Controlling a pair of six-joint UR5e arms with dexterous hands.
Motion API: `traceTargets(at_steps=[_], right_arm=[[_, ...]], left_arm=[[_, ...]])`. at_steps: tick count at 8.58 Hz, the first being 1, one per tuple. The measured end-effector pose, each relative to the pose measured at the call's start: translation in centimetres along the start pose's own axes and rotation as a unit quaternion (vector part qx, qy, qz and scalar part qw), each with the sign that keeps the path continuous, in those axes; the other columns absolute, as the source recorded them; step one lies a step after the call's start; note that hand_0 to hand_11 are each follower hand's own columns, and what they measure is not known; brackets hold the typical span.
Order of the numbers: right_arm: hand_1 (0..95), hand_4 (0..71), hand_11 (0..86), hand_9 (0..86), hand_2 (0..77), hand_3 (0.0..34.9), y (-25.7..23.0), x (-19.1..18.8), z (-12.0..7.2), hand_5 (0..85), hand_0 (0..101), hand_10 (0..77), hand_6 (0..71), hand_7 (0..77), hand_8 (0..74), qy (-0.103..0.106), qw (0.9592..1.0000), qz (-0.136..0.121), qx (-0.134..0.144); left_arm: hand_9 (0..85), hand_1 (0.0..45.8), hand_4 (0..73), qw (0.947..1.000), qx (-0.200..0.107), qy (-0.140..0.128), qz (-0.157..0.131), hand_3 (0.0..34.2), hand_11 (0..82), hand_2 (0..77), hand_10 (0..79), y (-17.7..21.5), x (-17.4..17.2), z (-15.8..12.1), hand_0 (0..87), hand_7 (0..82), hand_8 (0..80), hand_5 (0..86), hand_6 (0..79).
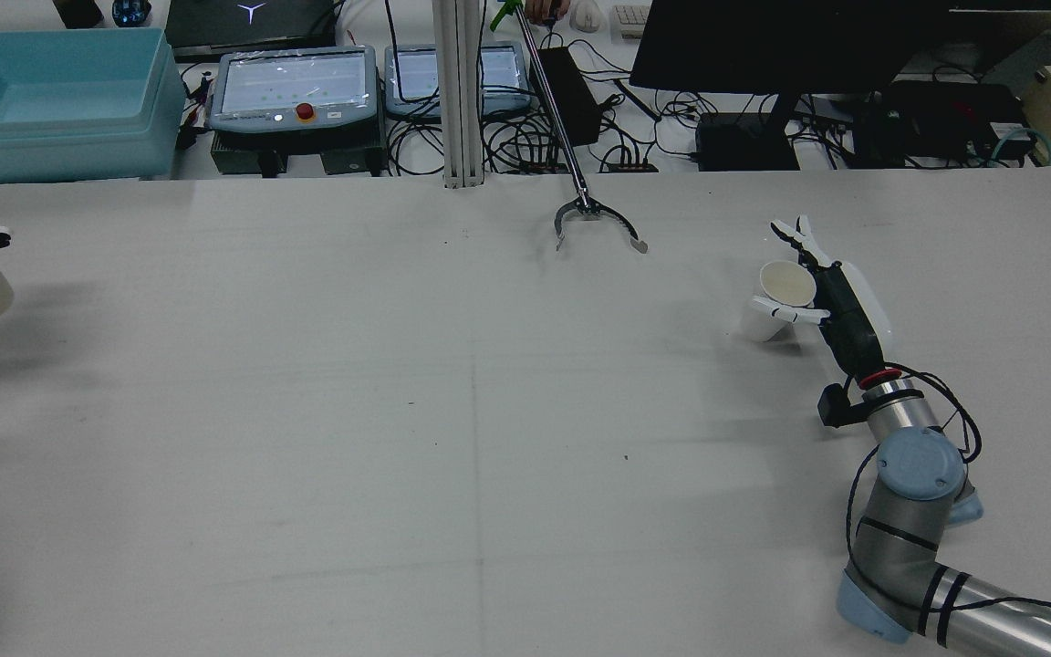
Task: Pour water
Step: 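Reach the right hand to the white paper cup and grasp it, then lift the white cup with the right hand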
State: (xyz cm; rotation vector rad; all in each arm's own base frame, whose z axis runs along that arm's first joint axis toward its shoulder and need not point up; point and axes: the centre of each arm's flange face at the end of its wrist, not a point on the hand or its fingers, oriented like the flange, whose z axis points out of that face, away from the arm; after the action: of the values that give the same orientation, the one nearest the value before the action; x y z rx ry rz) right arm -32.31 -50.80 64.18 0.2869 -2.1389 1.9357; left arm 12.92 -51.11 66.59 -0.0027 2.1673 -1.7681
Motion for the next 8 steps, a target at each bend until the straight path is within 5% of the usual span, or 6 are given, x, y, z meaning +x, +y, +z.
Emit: traceTargets(at_steps=[5,8], right_arm=[[17.5,2.2,0.5,0.5,16.9,4.8,-0.5,0.1,-0.3,8.2,48,0.0,0.5,0.5,0.5,0.0,0.9986,0.053,0.002],[16.4,3.8,0.5,0.5,17.5,3.9,-0.7,0.2,-0.2,9.8,47,0.0,2.2,1.1,0.5,-0.001,0.998,0.064,0.003]], left_arm=[[32.2,15.8,54.0,1.0,0.004,-0.002,0.001,0.0,22.9,0.5,15.3,0.7,0.0,0.5,63.0,53.5,20.2,36.5,22.4],[31.6,15.8,54.0,1.0,0.005,-0.002,0.001,0.0,22.4,0.5,15.3,1.7,0.0,1.5,63.6,53.5,20.2,36.5,22.4]])
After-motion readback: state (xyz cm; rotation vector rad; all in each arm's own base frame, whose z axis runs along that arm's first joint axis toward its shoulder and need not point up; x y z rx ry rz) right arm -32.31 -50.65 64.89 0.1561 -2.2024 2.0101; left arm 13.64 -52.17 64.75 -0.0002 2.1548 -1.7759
